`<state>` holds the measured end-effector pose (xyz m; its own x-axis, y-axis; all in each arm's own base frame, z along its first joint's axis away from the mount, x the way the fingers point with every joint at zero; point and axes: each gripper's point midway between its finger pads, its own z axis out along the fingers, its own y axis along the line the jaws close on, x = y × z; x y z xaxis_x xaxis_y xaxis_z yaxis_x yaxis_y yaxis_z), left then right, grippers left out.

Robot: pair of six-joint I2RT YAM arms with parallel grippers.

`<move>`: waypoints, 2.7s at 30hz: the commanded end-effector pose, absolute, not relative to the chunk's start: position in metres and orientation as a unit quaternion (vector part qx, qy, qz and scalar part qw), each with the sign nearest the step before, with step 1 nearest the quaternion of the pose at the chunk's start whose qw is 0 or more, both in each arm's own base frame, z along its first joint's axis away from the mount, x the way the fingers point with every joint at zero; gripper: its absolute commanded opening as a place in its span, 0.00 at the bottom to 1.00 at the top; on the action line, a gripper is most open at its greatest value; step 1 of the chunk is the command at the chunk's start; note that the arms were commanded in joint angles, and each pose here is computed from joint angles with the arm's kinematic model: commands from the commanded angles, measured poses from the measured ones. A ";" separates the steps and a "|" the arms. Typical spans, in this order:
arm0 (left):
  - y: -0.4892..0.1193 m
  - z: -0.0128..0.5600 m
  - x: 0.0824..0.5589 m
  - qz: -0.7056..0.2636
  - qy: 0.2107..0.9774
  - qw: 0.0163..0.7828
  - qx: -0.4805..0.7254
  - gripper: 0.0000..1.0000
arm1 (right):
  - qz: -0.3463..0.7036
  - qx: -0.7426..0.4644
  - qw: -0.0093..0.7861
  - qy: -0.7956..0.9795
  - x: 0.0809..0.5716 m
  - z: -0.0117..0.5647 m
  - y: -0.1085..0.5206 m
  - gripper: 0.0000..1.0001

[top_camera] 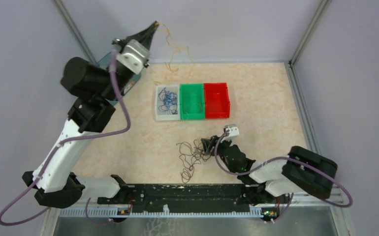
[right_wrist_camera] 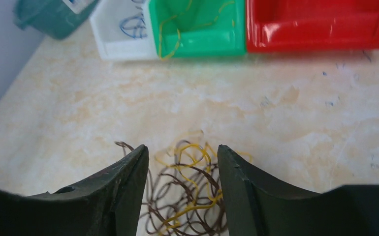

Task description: Untangle the cables

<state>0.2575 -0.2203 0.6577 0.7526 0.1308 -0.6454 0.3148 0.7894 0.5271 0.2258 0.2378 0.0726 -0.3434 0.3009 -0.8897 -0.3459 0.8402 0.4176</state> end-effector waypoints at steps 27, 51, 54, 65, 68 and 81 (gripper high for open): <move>-0.310 0.351 0.407 0.012 0.577 0.681 0.452 0.00 | 0.302 0.075 0.657 0.687 0.227 0.203 0.188 0.56; -0.301 0.257 0.459 0.022 0.640 0.613 0.463 0.00 | 0.279 0.078 0.663 0.690 0.226 0.203 0.175 0.53; -0.297 0.244 0.466 0.031 0.647 0.605 0.463 0.00 | 0.278 0.078 0.663 0.691 0.226 0.201 0.175 0.53; -0.297 0.200 0.483 0.052 0.667 0.583 0.460 0.00 | 0.272 0.083 0.662 0.693 0.227 0.195 0.172 0.52; -0.299 0.187 0.485 0.049 0.674 0.576 0.459 0.00 | 0.270 0.083 0.662 0.694 0.227 0.194 0.172 0.52; -0.309 0.129 0.488 0.032 0.696 0.538 0.475 0.00 | 0.261 0.086 0.666 0.693 0.229 0.194 0.169 0.52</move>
<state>0.4853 -0.3045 0.1415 0.0370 0.7055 -0.7077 0.6207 0.5388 0.5696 0.2265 0.1700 0.1810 -0.1307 0.4431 -0.8869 -0.2294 0.8568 0.4618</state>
